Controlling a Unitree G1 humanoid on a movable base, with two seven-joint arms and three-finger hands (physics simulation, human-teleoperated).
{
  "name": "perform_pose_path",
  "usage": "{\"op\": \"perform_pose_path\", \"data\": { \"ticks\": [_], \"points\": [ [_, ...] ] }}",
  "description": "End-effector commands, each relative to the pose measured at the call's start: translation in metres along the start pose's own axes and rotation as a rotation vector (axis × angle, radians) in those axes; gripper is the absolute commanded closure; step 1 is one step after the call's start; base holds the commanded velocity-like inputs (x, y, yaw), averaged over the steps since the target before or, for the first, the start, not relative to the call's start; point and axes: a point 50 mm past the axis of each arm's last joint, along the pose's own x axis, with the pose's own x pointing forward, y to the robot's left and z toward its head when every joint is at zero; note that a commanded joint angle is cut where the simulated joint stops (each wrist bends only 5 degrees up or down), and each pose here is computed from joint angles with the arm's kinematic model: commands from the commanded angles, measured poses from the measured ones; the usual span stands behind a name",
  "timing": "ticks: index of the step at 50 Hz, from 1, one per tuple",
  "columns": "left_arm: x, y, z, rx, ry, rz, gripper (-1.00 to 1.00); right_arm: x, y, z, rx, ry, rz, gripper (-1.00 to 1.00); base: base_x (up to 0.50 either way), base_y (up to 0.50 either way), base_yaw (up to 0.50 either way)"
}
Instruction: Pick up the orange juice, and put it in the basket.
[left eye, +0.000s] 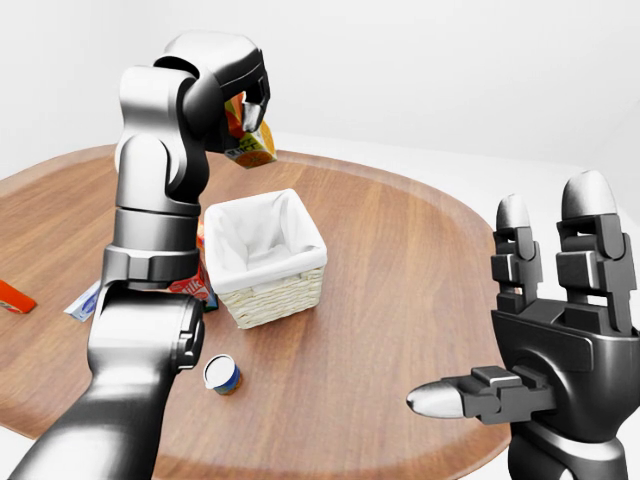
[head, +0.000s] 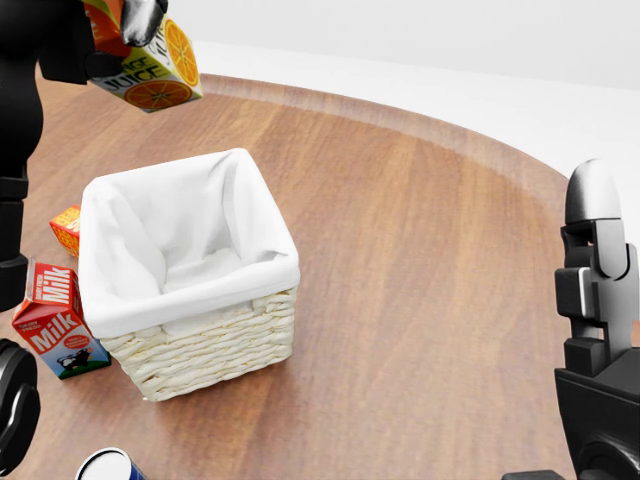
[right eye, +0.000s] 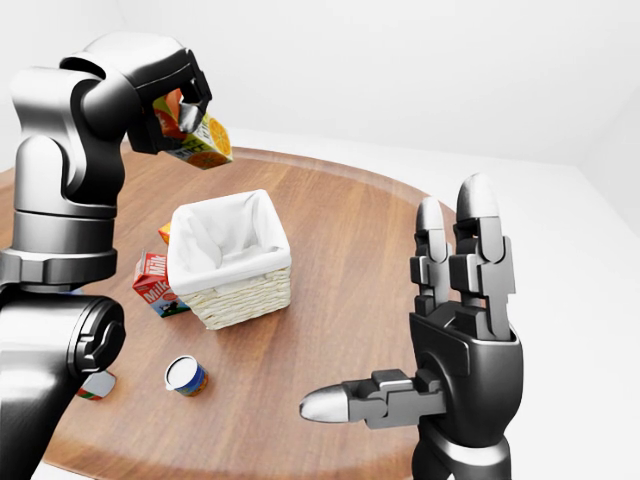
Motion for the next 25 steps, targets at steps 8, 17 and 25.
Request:
{"op": "perform_pose_path", "data": {
  "ticks": [8, 17, 25],
  "points": [
    [0.009, -0.007, 0.009, 0.086, -0.033, -0.058, 1.00, -0.001, -0.001, 0.001, 0.000, -0.002, -0.005, -1.00, 0.00, 0.00, 0.00],
    [0.007, -0.014, 0.009, 0.142, -0.007, -0.064, 1.00, -0.002, -0.002, 0.001, -0.001, -0.002, -0.008, -1.00, 0.00, 0.00, 0.00],
    [0.010, -0.028, 0.006, 0.177, 0.030, -0.110, 1.00, -0.003, -0.003, 0.001, -0.001, -0.005, -0.010, -1.00, 0.00, 0.00, 0.00]
  ]
}}
